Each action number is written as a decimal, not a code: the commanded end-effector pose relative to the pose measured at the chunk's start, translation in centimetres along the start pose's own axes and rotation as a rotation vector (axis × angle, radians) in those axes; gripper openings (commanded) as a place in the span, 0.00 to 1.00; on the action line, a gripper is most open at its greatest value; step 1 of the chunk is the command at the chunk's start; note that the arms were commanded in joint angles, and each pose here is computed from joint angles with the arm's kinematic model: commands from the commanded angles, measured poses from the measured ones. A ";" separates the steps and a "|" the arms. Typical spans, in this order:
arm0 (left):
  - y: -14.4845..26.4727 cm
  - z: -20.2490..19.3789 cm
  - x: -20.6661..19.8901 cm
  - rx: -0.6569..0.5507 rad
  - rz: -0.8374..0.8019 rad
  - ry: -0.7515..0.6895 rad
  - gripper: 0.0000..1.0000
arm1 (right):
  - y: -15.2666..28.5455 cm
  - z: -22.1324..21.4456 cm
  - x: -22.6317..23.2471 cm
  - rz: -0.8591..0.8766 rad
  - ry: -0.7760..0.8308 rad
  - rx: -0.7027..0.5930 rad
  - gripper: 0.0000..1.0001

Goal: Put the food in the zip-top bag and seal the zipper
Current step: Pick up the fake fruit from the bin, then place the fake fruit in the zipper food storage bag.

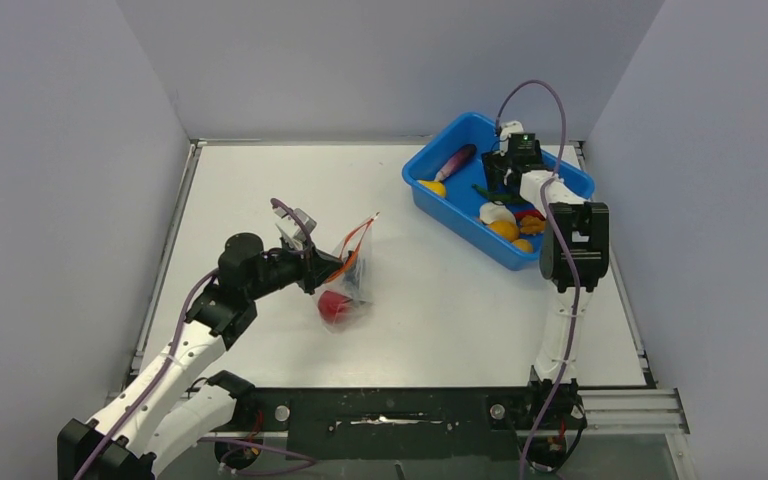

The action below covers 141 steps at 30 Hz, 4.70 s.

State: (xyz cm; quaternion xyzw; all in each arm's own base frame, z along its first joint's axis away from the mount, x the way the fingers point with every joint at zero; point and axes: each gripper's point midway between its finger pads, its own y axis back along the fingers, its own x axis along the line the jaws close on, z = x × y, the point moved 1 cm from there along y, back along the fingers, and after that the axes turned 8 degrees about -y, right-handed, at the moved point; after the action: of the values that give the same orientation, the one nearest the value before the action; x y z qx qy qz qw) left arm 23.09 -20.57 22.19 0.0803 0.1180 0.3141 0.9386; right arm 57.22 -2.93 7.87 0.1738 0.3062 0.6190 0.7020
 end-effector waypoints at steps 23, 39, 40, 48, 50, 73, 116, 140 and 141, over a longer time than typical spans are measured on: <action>0.6 1.6 -0.1 -0.066 0.006 -0.051 0.00 | -1.2 3.2 2.2 0.070 0.082 -0.118 0.53; 0.6 2.0 0.5 -0.071 0.043 -0.033 0.00 | 1.8 4.4 2.6 0.077 -0.009 -0.169 0.40; 0.6 2.1 0.5 -0.071 0.049 -0.031 0.00 | 2.0 4.5 2.6 0.076 -0.014 -0.171 0.39; 1.1 4.9 1.1 -0.118 0.108 -0.031 0.00 | 4.6 5.3 2.1 0.063 -0.053 -0.189 0.36; 1.5 6.1 1.6 -0.133 0.146 -0.046 0.00 | 5.4 5.5 1.7 0.054 -0.063 -0.190 0.36; 0.3 9.7 4.8 -0.089 0.329 -0.056 0.00 | 24.1 4.6 3.5 0.278 -0.335 -0.231 0.34; -2.6 8.2 0.0 -0.229 0.049 0.293 0.00 | 46.8 -5.4 26.7 1.126 -0.525 0.039 0.33; -2.0 8.2 -2.6 -0.207 -0.095 0.306 0.00 | 41.4 -3.5 29.9 0.878 -0.559 0.086 0.36; -2.0 8.3 -2.6 -0.209 -0.096 0.307 0.00 | 41.2 -3.3 29.9 0.871 -0.563 0.079 0.36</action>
State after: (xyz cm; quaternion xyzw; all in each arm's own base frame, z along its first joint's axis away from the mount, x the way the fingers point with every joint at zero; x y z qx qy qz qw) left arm 24.98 -23.80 26.51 -0.0244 0.2637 0.3199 0.9097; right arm 23.22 32.51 21.40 0.4894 0.0791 0.7651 0.4110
